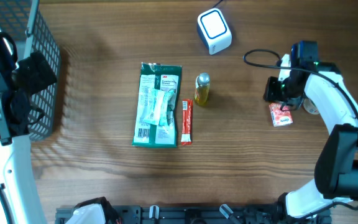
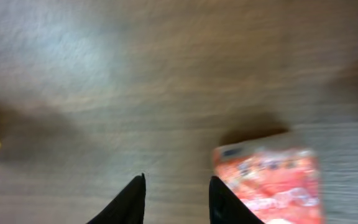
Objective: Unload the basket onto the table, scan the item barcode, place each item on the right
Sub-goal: 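Carry the tissue pack right and set it down with the right gripper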
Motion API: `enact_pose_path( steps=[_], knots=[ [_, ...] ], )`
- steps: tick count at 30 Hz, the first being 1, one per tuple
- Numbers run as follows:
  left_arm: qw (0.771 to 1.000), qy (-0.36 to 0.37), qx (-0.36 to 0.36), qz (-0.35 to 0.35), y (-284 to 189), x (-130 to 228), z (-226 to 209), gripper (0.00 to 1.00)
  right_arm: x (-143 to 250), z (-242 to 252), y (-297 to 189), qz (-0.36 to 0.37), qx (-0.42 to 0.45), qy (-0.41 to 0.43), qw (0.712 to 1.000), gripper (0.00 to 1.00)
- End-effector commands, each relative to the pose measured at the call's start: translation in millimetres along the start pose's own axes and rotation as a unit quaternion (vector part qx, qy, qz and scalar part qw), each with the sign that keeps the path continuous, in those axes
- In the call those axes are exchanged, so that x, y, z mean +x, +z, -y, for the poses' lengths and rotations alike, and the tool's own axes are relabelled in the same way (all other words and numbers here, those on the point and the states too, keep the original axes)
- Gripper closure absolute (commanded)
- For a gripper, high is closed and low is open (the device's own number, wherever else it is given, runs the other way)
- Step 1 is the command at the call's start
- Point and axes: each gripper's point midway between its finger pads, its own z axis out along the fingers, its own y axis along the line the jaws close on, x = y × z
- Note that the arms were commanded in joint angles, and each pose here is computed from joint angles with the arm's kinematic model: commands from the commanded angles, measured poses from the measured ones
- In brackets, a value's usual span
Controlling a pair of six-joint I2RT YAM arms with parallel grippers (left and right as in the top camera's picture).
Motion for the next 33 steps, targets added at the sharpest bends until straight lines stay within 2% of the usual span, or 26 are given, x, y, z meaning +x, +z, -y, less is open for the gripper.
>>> enact_pose_path(
  steps=[1,3,5,10,15,21,23,24,26,28,31,33],
  knots=[
    [1.000,0.004,0.000,0.003,-1,-2,-1,0.00,32,-17,19,-0.049,-0.037,0.013,0.998,0.69],
    [1.000,0.004,0.000,0.003,-1,-2,-1,0.00,46,-15,27,-0.064,-0.026,0.011,0.998,0.70],
    [1.000,0.004,0.000,0.003,-1,-2,-1,0.00,54,20,40,-0.052,0.072,0.041,0.995,0.70],
    [1.000,0.004,0.000,0.003,-1,-2,-1,0.00,48,64,30,-0.023,0.201,0.064,0.977,0.72],
    [1.000,0.004,0.000,0.003,-1,-2,-1,0.00,40,84,20,0.004,0.261,0.068,0.963,0.71],
    [1.000,0.004,0.000,0.003,-1,-2,-1,0.00,25,92,18,0.035,0.267,0.080,0.960,0.71],
    [1.000,0.004,0.000,0.003,-1,-2,-1,0.00,23,88,22,0.037,0.244,0.088,0.965,0.70],
    [1.000,0.004,0.000,0.003,-1,-2,-1,0.00,22,76,28,0.034,0.201,0.092,0.975,0.70],
    [1.000,0.004,0.000,0.003,-1,-2,-1,0.00,20,29,41,0.018,0.062,0.087,0.994,0.66],
    [1.000,0.004,0.000,0.003,-1,-2,-1,0.00,20,-15,41,0.006,-0.062,0.039,0.997,0.61],
    [1.000,0.004,0.000,0.003,-1,-2,-1,0.00,17,-33,38,0.007,-0.113,0.043,0.993,0.53],
    [1.000,0.004,0.000,0.003,-1,-2,-1,0.00,4,-39,27,0.022,-0.123,0.059,0.990,0.53]
  ],
)
